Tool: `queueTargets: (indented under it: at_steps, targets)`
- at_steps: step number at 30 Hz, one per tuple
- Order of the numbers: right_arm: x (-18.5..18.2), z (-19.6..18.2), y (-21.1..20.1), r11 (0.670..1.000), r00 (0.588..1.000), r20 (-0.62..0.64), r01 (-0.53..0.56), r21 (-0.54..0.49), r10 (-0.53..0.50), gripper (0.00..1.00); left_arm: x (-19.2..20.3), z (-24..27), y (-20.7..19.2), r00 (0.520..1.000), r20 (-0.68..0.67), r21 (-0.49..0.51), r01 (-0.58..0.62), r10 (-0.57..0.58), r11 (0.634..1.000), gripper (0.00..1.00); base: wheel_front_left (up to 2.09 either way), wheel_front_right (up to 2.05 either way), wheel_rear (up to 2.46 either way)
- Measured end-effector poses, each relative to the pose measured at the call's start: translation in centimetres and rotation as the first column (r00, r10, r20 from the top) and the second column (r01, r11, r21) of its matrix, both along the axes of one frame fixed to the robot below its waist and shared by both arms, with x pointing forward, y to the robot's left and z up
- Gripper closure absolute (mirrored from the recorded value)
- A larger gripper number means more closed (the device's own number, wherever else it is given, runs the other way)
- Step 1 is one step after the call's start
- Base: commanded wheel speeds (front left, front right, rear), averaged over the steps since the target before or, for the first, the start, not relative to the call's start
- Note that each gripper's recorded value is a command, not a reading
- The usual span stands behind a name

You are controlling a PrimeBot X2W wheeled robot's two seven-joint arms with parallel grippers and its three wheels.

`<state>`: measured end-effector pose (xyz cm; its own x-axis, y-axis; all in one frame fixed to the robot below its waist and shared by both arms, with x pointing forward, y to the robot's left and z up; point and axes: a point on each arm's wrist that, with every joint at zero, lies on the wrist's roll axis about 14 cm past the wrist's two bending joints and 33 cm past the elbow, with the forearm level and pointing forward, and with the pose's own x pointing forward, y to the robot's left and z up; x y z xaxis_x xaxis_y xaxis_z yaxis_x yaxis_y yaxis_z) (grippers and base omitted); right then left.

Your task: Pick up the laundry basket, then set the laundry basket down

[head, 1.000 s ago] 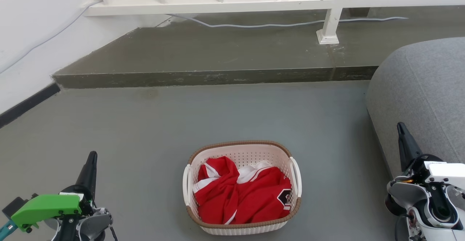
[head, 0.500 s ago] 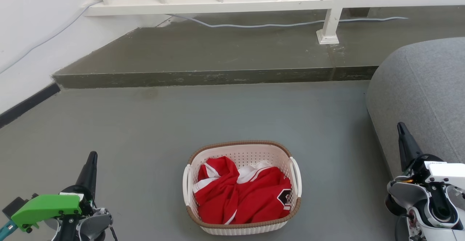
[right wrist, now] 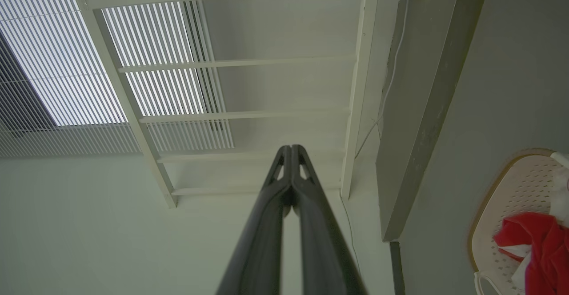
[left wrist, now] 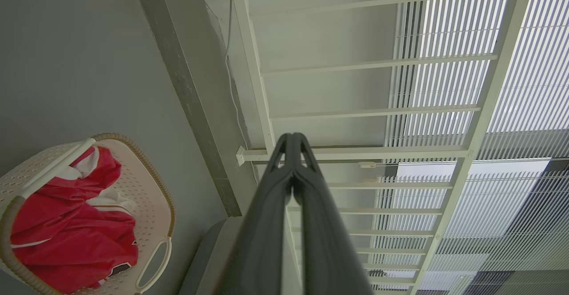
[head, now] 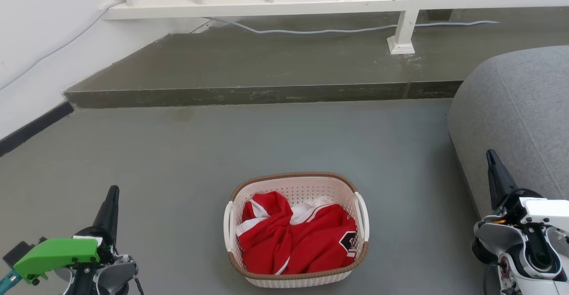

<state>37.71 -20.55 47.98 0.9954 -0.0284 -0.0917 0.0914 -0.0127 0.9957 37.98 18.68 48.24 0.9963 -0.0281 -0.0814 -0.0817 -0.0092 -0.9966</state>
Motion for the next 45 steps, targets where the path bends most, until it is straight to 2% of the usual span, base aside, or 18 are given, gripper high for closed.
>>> queueTargets:
  at_steps: [45]
  targets:
    - [0.0, 0.04, -0.08, 1.0, 1.0, 0.002, 0.003, 0.001, -0.003, 1.0, 0.0, 0.0, 0.03, 1.0, 0.001, -0.002, -0.003, 0.003, 1.0, 1.0, 0.0, 0.0, 0.0]
